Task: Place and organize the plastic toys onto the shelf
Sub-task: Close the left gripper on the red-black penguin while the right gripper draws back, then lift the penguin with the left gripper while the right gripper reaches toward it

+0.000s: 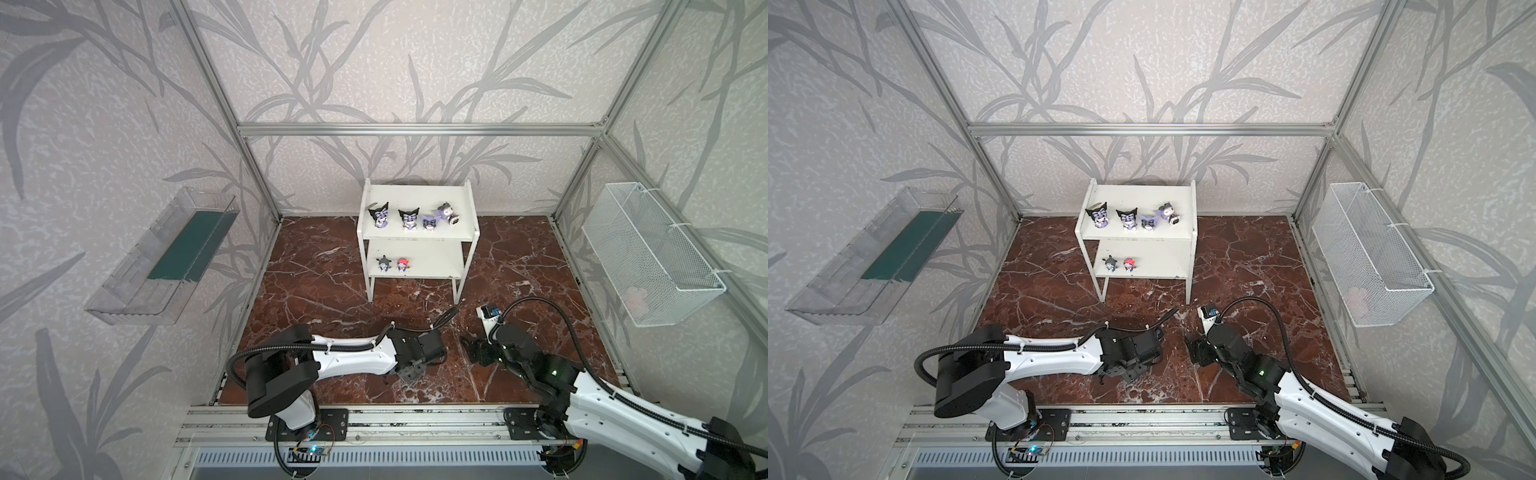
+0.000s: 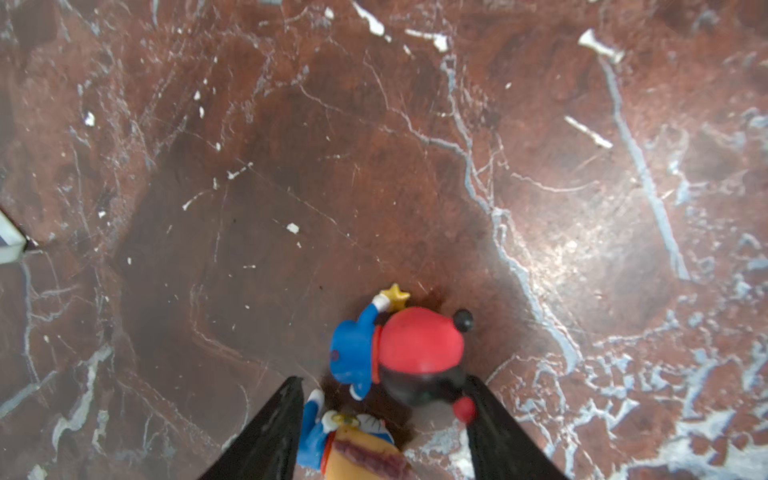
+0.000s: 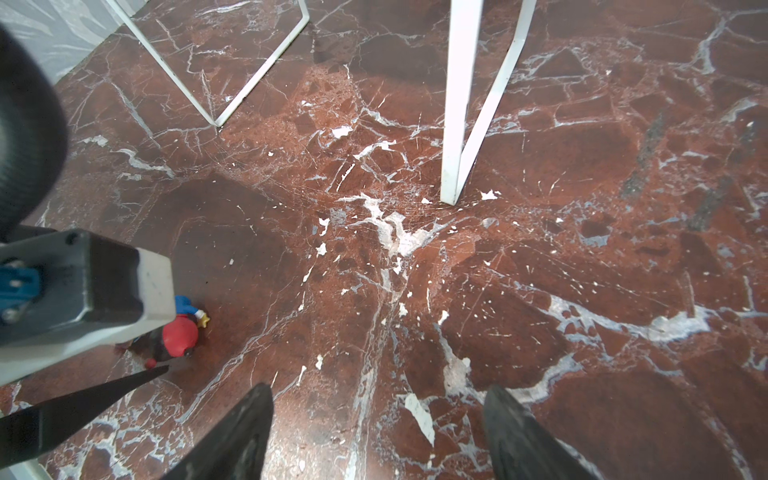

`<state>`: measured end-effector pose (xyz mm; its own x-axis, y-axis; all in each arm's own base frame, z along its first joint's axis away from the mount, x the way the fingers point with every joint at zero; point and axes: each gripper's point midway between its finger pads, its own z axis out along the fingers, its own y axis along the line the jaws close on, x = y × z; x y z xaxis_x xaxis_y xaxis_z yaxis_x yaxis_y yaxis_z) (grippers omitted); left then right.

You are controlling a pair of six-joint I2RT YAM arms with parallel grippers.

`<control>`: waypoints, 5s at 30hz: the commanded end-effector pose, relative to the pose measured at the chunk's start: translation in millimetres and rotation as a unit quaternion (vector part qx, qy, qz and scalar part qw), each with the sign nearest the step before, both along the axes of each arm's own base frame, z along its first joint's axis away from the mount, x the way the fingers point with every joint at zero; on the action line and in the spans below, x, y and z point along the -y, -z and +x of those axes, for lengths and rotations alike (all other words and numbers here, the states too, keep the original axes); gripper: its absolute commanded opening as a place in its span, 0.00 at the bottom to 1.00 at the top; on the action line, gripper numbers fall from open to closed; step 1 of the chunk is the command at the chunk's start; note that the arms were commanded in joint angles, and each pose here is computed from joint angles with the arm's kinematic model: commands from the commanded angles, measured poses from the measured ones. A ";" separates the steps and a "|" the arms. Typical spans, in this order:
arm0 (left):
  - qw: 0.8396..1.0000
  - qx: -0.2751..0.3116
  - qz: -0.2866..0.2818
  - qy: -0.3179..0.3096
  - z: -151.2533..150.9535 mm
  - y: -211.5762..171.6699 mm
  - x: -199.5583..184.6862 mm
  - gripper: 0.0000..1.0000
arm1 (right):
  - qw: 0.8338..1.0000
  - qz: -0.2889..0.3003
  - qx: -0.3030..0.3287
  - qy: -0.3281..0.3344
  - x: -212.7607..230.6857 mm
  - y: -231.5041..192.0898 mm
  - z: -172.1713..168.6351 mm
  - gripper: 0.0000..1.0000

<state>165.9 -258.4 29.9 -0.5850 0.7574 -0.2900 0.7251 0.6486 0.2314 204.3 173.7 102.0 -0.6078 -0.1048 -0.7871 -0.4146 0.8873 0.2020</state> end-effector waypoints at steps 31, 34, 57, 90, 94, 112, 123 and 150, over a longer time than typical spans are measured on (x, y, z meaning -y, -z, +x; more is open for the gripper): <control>0.995 -0.052 0.088 0.016 2.4 -24.4 -23.4 0.70 | 1.000 0.008 0.003 0.010 7.0 2.3 -2.5 0.80; 0.992 -0.053 0.111 0.019 4.5 -19.3 -26.7 0.69 | 1.000 0.009 0.003 0.011 7.3 1.9 -2.4 0.80; 0.998 -0.001 0.002 0.065 21.5 -6.5 16.8 0.64 | 1.000 0.015 0.011 0.021 11.8 -0.7 -2.3 0.80; 0.972 -0.075 -0.205 0.088 -7.5 -36.2 29.5 0.16 | 0.986 0.098 0.005 -0.133 -43.2 -24.3 -26.7 0.80; 0.951 -0.083 -0.284 0.092 -10.4 -58.4 32.1 0.16 | 0.974 0.142 -0.031 -0.175 -60.9 -28.0 -33.8 0.80; 0.849 -0.039 -0.505 0.148 -30.3 -138.9 42.9 0.08 | 0.892 0.321 -0.141 -0.285 -105.2 -86.3 -50.3 0.81; 0.835 -0.030 -0.527 0.157 -32.1 -151.7 43.6 0.08 | 0.879 0.312 -0.146 -0.328 -128.0 -90.6 -60.9 0.79; 0.839 -0.024 -0.525 0.142 -26.1 -150.4 41.3 0.15 | 0.885 0.326 -0.119 -0.310 -133.7 -95.6 -51.1 0.30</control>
<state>139.6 -297.1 169.4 -0.4910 0.2371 -0.8383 0.8578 0.2995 -0.4177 150.3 305.7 186.4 -0.7736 -0.0769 -0.6290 -0.6313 0.1784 0.7547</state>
